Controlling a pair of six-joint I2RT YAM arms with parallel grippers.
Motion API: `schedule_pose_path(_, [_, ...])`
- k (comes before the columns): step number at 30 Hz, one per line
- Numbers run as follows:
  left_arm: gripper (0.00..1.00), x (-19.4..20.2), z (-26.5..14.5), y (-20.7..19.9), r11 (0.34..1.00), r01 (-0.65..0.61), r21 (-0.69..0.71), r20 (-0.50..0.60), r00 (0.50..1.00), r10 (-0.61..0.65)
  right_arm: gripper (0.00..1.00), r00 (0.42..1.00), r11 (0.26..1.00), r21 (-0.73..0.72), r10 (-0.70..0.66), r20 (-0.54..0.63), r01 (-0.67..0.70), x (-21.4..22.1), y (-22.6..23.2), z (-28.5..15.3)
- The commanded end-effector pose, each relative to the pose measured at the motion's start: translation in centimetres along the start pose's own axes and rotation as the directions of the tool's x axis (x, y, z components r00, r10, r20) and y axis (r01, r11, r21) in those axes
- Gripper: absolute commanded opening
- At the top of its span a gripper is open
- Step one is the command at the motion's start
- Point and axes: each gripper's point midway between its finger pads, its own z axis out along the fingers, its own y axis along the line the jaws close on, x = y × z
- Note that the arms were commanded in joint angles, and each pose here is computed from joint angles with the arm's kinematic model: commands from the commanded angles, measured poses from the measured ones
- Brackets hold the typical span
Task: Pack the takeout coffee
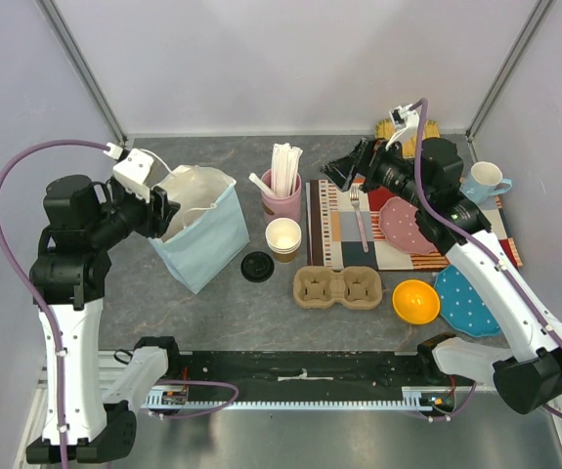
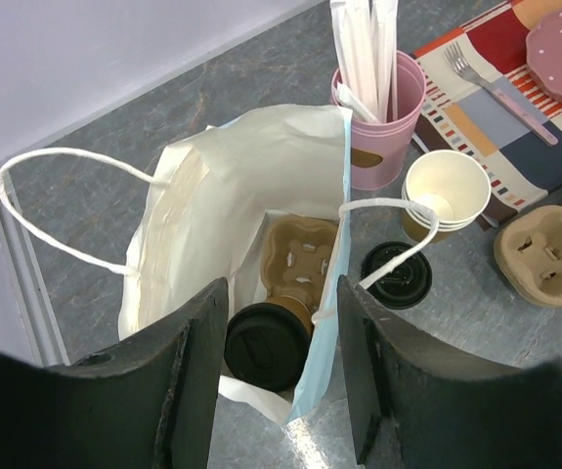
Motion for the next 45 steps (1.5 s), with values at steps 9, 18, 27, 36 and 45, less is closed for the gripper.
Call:
schedule_pose_path(9, [0.55, -7.2, 1.0, -3.3, 0.971, -0.032, 0.237, 0.164, 0.986, -0.007, 0.98, 0.998, 0.997, 0.069, -0.029, 0.060, 0.025, -1.4, -1.3, 0.7])
schedule_pose_path(18, [0.53, -10.2, 8.7, -9.5, 0.912, -0.141, 0.385, 0.074, 0.990, 0.122, 0.98, 0.998, 0.978, 0.209, -0.037, 0.048, 0.026, -0.1, -4.0, -1.0])
schedule_pose_path(27, [0.50, -6.6, 19.7, -11.5, 0.848, -0.388, 0.362, -0.089, 0.891, 0.445, 0.98, 0.996, 0.968, 0.241, -0.080, 0.025, 0.072, 0.7, -4.2, -3.2])
schedule_pose_path(36, [0.45, -0.8, 25.0, -8.3, 0.603, -0.692, 0.398, -0.224, 0.564, 0.795, 0.98, 0.996, 0.961, 0.267, -0.085, 0.017, 0.078, 1.5, -4.7, -4.2])
schedule_pose_path(45, [0.45, 3.8, 26.1, -10.6, 0.465, -0.694, 0.551, -0.227, 0.411, 0.883, 0.98, 0.996, 0.963, 0.255, -0.091, 0.013, 0.084, 1.2, -4.4, -4.0])
